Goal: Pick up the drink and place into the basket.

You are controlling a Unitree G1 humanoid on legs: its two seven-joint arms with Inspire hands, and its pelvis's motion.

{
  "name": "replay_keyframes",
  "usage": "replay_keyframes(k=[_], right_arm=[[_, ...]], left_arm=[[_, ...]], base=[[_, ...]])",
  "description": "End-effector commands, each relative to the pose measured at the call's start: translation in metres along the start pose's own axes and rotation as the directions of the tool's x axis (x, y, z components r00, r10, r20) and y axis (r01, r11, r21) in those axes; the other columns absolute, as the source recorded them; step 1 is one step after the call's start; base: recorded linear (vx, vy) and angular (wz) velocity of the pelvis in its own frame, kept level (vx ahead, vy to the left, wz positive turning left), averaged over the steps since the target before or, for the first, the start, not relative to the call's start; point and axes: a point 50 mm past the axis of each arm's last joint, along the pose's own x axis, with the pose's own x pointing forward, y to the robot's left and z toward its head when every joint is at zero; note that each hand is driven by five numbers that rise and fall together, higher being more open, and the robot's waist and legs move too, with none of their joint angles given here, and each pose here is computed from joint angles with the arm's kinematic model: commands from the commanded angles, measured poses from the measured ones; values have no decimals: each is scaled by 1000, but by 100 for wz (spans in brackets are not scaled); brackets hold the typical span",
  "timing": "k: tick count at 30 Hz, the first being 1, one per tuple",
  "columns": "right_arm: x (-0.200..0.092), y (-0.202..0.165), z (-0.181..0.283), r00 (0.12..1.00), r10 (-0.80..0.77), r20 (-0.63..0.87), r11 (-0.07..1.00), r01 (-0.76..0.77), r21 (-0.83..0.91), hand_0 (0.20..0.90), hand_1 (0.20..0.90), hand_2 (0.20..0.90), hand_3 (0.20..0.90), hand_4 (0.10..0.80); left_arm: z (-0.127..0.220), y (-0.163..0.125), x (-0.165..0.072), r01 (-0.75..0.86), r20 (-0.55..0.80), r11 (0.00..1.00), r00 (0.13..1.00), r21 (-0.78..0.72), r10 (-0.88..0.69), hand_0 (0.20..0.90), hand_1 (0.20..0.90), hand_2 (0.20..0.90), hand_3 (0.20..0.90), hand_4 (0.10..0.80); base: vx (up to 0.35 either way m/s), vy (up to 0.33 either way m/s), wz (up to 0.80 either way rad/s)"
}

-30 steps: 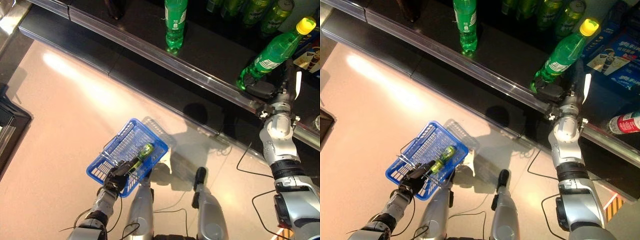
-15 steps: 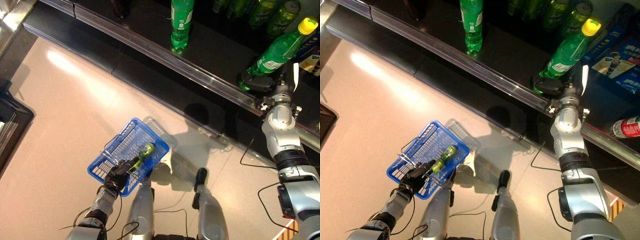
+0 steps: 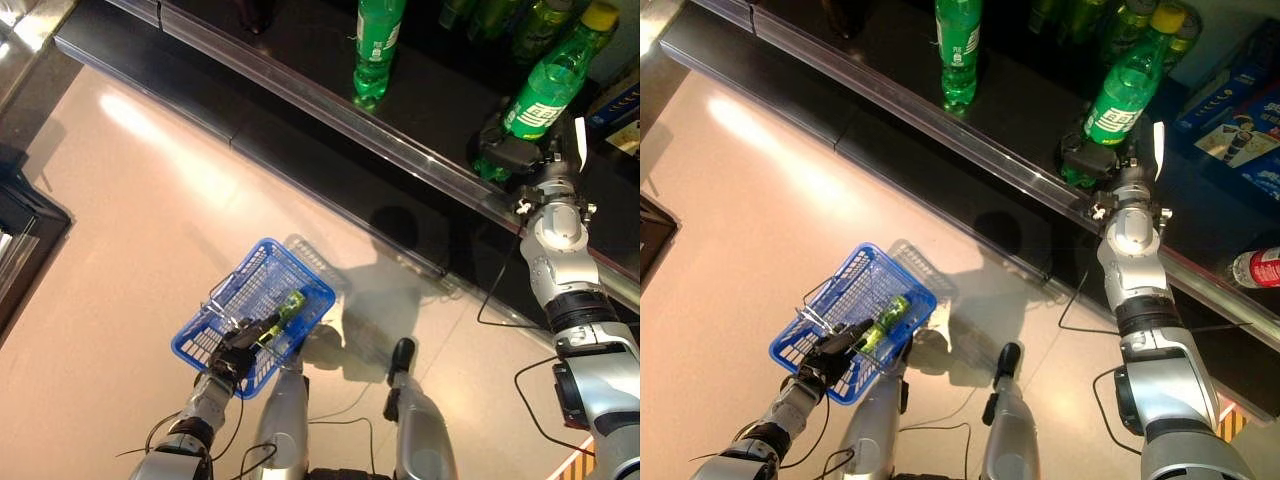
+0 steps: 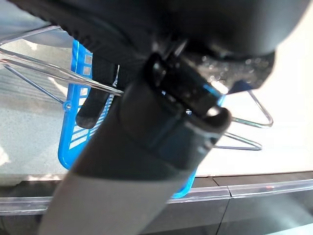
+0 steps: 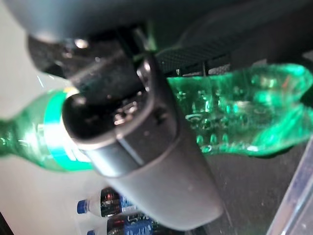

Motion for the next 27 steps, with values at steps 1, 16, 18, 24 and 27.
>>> replay_keyframes(k=[1, 16, 18, 24, 27], right_arm=[[12, -7, 49, 976, -7, 218, 1000, 2, 23, 300, 300, 300, 200, 100], [1, -8, 38, 977, 19, 212, 1000, -19, 1, 300, 300, 300, 200, 100], [-2, -8, 34, 978, 26, 205, 1000, -26, -4, 300, 300, 300, 200, 100], [-13, -8, 22, 982, 44, 183, 999, -42, -16, 300, 300, 300, 200, 100], [-21, -6, 14, 983, 66, 174, 998, -62, -26, 300, 300, 300, 200, 100]], left_arm=[[13, 32, -15, -22, 28, 993, 999, 120, 18, 300, 300, 300, 200, 100], [3, 42, -23, -39, 7, 991, 999, 126, 39, 300, 300, 300, 200, 100], [2, 46, -25, -50, 4, 991, 999, 125, 50, 300, 300, 300, 200, 100], [-3, 55, -31, -71, -2, 989, 997, 126, 72, 300, 300, 300, 200, 100], [-5, 58, -34, -81, -2, 989, 997, 122, 82, 300, 300, 300, 200, 100]], base=[[0, 0, 0], [19, 3, 1], [58, 16, -8], [61, 8, -2], [49, -3, -10]])
